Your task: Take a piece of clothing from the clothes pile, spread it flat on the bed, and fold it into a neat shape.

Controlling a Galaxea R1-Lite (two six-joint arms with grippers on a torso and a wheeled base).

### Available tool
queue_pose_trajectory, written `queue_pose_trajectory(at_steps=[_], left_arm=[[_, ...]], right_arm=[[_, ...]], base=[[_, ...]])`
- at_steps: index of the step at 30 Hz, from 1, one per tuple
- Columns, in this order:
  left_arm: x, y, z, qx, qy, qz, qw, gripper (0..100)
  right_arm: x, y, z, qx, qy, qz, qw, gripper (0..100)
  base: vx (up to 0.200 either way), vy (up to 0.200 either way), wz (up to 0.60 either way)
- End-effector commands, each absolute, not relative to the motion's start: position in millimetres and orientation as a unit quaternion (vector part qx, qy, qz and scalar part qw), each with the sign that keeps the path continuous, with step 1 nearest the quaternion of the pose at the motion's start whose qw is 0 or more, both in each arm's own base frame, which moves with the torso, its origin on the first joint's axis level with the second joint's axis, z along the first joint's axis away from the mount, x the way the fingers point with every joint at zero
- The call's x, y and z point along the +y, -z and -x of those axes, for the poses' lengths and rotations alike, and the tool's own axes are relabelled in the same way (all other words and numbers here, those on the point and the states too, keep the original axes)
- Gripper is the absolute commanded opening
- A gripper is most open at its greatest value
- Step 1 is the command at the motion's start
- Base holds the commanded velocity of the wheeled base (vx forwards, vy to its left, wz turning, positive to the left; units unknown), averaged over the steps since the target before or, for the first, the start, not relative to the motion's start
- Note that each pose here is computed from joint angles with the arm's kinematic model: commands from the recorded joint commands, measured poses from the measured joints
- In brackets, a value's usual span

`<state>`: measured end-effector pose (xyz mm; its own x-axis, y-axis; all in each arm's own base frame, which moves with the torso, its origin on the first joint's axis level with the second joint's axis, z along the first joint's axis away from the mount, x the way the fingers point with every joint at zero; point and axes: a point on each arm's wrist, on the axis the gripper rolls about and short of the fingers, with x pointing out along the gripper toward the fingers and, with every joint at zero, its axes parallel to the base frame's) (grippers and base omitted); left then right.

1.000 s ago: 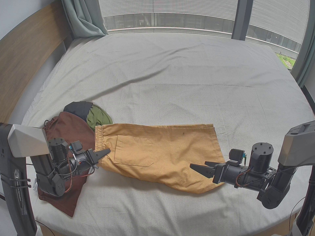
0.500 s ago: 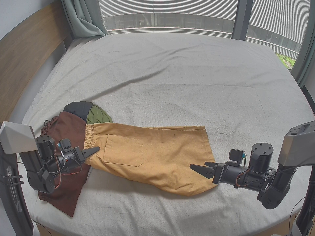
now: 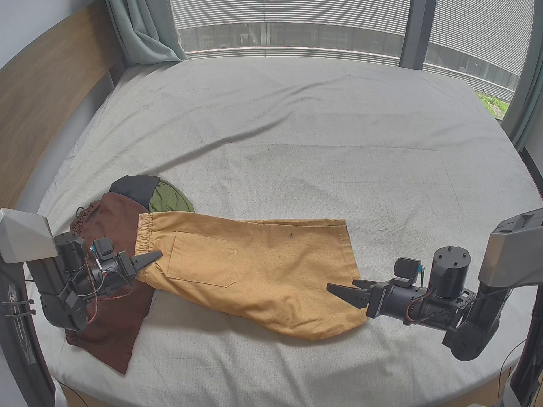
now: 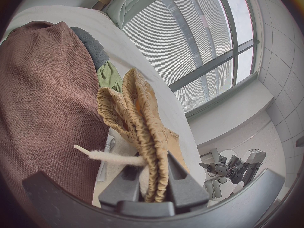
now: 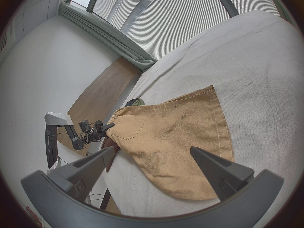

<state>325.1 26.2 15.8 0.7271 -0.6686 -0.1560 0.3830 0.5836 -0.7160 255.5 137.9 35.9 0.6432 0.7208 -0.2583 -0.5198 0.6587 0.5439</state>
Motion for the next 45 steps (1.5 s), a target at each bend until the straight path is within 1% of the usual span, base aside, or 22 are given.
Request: queue_pose_trajectory(at_steps=[1,5,10,16,26,32,45], left_arm=[[22.0,-15.2,-325.4,0.212,0.307,0.337,0.864,0],[8.7,-14.8,-326.5,0.208,0.326,0.308,0.869,0],[-4.7,-15.7,-327.2,0.202,0.333,0.283,0.876,0],[-19.8,-16.6,-327.8,0.2,0.328,0.276,0.881,0],[-34.5,-21.4,-322.6,0.204,0.347,0.27,0.875,0],[-45.2,-23.1,-321.5,0.202,0.344,0.265,0.878,0],[-65.4,-27.3,-319.5,0.2,0.357,0.26,0.874,0]], right_arm=[[138.0,-35.5,-255.5,0.234,-0.353,-0.216,0.88,100],[138.8,-35.0,-255.1,0.235,-0.354,-0.215,0.879,100],[138.8,-35.0,-255.1,0.235,-0.354,-0.215,0.879,100],[138.8,-35.0,-255.1,0.235,-0.354,-0.215,0.879,100],[138.3,-34.0,-255.1,0.237,-0.352,-0.215,0.88,100],[138.0,-34.0,-255.4,0.236,-0.352,-0.215,0.88,100],[137.9,-32.9,-254.3,0.24,-0.351,-0.215,0.879,100]], base=[[0.0,0.0,0.0],[0.0,0.0,0.0],[0.0,0.0,0.0],[0.0,0.0,0.0],[0.0,0.0,0.0],[0.0,0.0,0.0],[0.0,0.0,0.0]])
